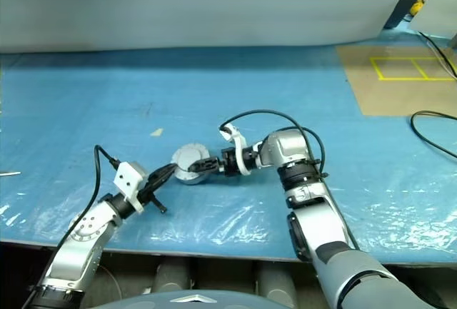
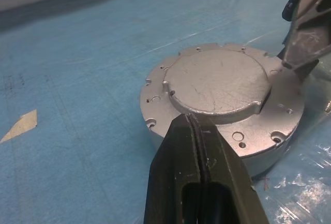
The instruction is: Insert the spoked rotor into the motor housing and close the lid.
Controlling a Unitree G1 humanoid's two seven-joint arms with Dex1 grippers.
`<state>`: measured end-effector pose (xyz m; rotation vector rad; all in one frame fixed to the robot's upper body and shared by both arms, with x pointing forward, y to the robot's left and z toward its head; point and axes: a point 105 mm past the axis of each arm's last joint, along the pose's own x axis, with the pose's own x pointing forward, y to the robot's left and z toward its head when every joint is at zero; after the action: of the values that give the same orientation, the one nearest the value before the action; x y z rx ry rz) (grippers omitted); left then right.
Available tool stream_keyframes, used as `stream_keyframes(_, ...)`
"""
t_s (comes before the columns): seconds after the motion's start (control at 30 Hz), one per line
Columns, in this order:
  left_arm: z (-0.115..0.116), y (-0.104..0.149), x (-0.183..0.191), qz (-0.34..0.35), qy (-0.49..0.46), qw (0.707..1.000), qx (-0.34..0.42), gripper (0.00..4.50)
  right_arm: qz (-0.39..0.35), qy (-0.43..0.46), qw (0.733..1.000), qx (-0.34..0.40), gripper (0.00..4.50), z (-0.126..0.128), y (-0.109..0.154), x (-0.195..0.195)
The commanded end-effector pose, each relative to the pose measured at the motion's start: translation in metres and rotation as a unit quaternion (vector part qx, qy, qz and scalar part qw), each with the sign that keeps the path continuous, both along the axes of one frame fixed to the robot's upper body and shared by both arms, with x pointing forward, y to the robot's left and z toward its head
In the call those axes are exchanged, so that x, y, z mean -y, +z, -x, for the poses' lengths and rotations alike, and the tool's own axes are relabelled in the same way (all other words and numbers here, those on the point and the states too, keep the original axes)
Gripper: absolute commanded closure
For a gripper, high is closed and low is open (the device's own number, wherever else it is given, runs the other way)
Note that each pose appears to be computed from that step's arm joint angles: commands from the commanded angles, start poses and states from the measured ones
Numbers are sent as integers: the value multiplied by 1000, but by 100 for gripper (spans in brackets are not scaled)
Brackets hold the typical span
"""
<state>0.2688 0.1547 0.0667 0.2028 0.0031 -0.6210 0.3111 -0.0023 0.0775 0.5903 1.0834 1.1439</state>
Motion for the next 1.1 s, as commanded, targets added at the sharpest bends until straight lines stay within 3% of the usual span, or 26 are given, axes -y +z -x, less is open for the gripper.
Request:
stream_keyframes(0.03,2,-9,0,-12,0,1000,-17,450,-37,-5,999,-39,60,3,9,-14)
stream_keyframes(0.2,1,-9,-1,-14,2,1000,-15,450,-47,-28,997,-49,222,-3,11,-13)
stream_keyframes(0.33,0,-9,0,-15,2,1000,-14,450,-55,-39,996,-57,327,-5,12,-12)
stream_keyframes(0.57,-4,-4,-1,6,14,1000,-6,450,-43,-58,996,-51,333,-9,6,-10)
stream_keyframes(0.9,-18,25,-31,119,102,987,20,450,-60,-87,994,-28,333,-19,7,-10)
stream_keyframes(1.1,-23,27,-57,209,178,961,14,450,-100,-87,991,19,333,-19,21,-16)
